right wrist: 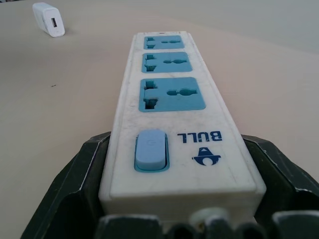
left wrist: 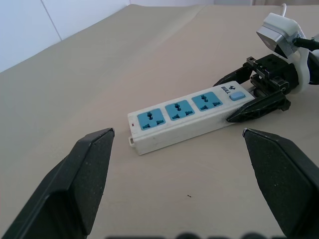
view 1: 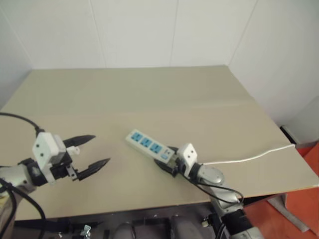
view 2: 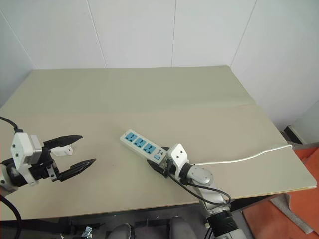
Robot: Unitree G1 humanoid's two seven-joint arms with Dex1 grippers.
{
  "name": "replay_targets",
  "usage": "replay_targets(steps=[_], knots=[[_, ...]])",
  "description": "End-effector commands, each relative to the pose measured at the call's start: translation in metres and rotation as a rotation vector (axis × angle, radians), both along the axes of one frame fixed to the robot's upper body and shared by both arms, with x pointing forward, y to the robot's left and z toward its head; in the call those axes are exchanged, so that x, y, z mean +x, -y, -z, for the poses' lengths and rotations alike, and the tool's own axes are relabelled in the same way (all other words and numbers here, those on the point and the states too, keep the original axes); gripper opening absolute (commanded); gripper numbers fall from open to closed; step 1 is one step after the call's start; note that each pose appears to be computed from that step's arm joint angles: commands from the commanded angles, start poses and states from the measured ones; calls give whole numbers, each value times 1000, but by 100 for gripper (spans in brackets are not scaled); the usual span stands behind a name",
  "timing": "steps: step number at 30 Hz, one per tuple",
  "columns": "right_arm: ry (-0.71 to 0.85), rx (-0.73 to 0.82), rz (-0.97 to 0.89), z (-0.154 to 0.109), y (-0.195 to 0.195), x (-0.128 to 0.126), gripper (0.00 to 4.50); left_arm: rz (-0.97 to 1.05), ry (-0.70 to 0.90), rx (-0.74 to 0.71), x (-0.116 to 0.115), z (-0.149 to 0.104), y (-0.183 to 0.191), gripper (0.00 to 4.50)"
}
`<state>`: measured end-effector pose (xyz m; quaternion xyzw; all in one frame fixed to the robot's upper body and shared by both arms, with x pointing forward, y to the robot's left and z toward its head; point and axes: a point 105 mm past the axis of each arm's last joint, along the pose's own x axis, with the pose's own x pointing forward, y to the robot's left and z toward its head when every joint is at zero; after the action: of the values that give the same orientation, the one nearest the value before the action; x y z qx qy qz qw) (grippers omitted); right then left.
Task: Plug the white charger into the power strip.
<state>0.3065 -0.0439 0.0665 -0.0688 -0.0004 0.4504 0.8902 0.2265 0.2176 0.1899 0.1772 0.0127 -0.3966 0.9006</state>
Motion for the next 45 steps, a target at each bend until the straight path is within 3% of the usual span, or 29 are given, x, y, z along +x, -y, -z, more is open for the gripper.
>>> replay_targets(steps=[1,6,9,16,21,30,36,42,45], knots=[[-71,-60,-12,22,-1,-4,344,21,50,15,-2,-9,5,450],[39,0,-43,-14,11,11,344,37,44,22,0,-9,6,450],[140,7,-174,-49,14,17,344,49,42,30,4,-11,4,450],[210,-33,-476,-81,13,13,344,62,43,34,7,-11,4,450],[177,-82,-635,-66,8,2,344,68,39,46,3,-12,2,450],[132,-138,-732,-26,4,-12,344,45,51,55,9,-28,-19,450],[98,-128,-740,-10,1,-19,344,-153,31,200,49,-47,-48,450],[85,-116,-735,-5,-3,-20,344,98,-138,457,49,-73,-59,450],[69,-106,-740,-2,-7,-22,344,106,-239,717,66,-69,-73,450]])
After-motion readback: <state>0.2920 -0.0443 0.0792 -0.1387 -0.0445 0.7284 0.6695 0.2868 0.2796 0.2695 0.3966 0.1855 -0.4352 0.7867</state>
